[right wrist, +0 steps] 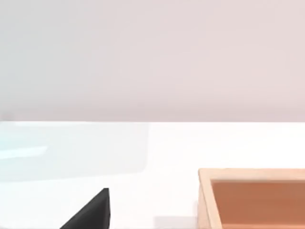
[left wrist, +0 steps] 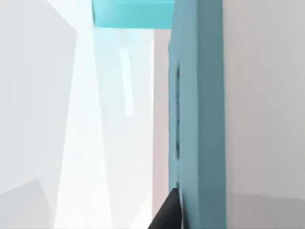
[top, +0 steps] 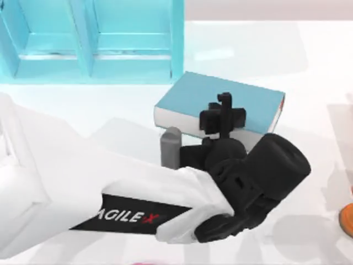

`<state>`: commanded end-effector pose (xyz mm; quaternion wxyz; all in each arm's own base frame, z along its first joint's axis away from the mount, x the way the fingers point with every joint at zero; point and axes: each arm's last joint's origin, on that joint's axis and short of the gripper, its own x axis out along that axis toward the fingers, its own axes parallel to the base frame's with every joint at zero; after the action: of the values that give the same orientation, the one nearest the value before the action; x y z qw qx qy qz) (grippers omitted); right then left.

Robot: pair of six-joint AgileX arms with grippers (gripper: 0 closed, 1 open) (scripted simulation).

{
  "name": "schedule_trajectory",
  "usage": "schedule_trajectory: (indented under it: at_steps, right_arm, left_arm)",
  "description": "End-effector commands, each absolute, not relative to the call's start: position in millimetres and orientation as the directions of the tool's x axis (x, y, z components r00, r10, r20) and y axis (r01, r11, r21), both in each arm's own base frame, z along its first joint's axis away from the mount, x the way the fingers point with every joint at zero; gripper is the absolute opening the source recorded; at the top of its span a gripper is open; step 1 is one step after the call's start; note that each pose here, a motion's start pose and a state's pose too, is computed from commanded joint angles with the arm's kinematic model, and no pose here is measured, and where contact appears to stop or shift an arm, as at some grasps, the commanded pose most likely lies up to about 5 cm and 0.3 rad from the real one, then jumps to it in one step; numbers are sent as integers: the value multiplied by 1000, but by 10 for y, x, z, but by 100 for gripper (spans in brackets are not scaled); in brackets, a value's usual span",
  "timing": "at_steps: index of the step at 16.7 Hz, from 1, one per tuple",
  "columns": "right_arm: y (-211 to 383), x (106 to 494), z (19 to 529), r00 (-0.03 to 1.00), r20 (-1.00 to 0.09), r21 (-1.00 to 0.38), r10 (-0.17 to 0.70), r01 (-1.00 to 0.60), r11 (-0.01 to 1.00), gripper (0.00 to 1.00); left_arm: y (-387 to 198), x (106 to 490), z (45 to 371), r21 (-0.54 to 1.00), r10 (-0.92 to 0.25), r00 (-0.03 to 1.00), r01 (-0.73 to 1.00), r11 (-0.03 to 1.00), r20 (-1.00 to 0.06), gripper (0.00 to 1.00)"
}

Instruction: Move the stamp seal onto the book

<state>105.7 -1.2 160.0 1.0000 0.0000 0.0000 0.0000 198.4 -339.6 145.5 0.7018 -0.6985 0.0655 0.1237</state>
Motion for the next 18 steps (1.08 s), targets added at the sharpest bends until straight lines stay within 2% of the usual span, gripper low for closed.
schedule_trajectory:
  at_steps: [3,13,18]
  right_arm:
    - [-12,1057,1600,1000,0,0,0,0,1000,100]
    - [-12,1057,1600,1000,0,0,0,0,1000,100]
    - [-12,1057,1600,1000,0,0,0,0,1000,100]
  left_arm:
    - [-3398,1934,1336,-966,115,959,-259,0,-257,0]
    - [-3399,1885,1344,-966,115,959,-259,0,-257,0]
    - [-3400,1897,1173,-965,117,958,-263,3,-261,0]
